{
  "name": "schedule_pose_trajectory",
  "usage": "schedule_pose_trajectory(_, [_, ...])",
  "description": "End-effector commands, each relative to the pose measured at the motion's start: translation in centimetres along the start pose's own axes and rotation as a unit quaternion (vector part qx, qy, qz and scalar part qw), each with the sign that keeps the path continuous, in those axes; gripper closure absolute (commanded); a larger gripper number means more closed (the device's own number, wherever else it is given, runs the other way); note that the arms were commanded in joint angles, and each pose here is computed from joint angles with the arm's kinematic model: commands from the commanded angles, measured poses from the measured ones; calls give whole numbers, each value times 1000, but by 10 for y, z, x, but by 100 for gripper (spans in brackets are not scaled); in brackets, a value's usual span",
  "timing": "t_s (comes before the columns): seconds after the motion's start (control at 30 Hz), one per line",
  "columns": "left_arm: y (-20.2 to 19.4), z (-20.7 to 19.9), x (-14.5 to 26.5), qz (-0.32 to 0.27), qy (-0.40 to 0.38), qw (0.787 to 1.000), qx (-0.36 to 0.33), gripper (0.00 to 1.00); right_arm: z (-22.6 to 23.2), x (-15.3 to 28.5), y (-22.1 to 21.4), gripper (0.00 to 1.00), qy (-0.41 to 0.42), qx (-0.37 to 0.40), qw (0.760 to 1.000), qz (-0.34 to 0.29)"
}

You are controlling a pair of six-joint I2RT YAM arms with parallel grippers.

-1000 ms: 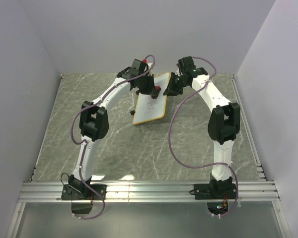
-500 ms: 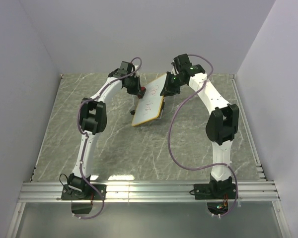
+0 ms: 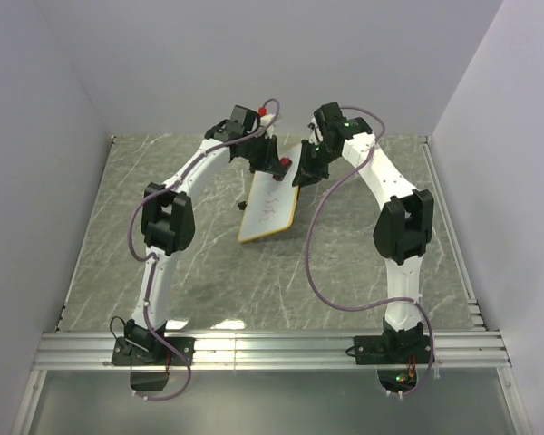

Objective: Erase the whiteboard

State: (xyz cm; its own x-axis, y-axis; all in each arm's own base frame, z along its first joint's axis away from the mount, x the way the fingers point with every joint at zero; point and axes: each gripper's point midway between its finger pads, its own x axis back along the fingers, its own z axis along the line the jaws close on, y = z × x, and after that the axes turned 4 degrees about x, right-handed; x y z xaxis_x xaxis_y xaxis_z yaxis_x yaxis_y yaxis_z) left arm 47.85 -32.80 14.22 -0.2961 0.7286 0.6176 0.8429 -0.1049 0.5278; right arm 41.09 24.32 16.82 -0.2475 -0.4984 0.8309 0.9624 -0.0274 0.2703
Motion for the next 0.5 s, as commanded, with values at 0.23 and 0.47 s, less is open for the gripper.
schedule_pose_trajectory(0.23, [-57,-18,-14,76,13,997,0,100,41,-2,-37,100,30,83,996,30])
schedule_pose_trajectory(0.47, [-72,77,-23,94,129,983,87,100,45,1,-32,100,30,83,996,20])
